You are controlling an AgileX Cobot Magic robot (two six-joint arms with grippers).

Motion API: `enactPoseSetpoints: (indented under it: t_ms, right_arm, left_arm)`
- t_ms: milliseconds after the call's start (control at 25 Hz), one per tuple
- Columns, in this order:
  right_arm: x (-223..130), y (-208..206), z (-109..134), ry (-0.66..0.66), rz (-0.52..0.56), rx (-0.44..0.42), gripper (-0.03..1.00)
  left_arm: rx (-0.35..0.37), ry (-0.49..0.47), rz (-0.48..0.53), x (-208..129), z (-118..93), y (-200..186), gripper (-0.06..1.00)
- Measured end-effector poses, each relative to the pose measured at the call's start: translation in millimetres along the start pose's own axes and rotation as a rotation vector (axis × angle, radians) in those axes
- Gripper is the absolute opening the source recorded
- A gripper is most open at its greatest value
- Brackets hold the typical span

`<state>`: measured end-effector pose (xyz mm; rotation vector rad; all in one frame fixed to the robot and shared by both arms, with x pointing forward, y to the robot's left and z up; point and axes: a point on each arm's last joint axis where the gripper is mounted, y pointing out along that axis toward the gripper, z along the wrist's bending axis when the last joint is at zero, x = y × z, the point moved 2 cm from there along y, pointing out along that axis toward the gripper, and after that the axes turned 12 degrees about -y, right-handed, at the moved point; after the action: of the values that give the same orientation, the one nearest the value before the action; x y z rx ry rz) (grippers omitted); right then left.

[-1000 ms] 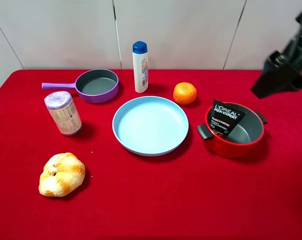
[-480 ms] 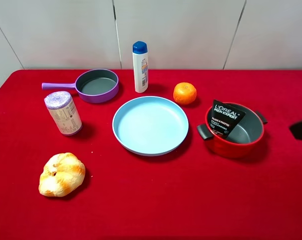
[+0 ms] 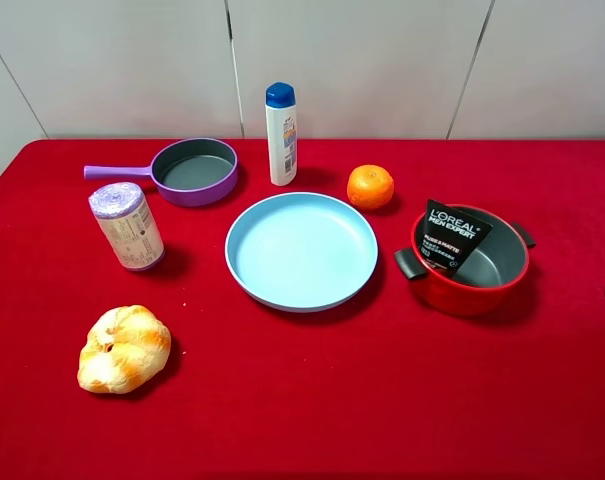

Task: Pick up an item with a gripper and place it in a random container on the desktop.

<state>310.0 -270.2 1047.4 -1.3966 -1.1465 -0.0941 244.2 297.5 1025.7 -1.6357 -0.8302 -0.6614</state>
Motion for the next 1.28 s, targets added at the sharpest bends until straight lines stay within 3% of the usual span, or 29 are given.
enactPoseSetpoints:
  t_ms: [680, 1080, 1280]
  right_arm:
    - [-41.2, -41.4, 11.7, 0.066, -0.321, -0.113, 0.69]
    - [-44.6, -43.9, 9.9, 0.179, -0.293, -0.269, 0.69]
    - [-44.8, -44.0, 9.6, 0.195, -0.286, -0.291, 0.69]
  left_arm:
    - [0.000, 0.000, 0.000, 0.0, 0.0, 0.0, 0.99]
    - [0.000, 0.000, 0.000, 0.0, 0.0, 0.0, 0.99]
    - [0.000, 0.000, 0.000, 0.0, 0.0, 0.0, 0.99]
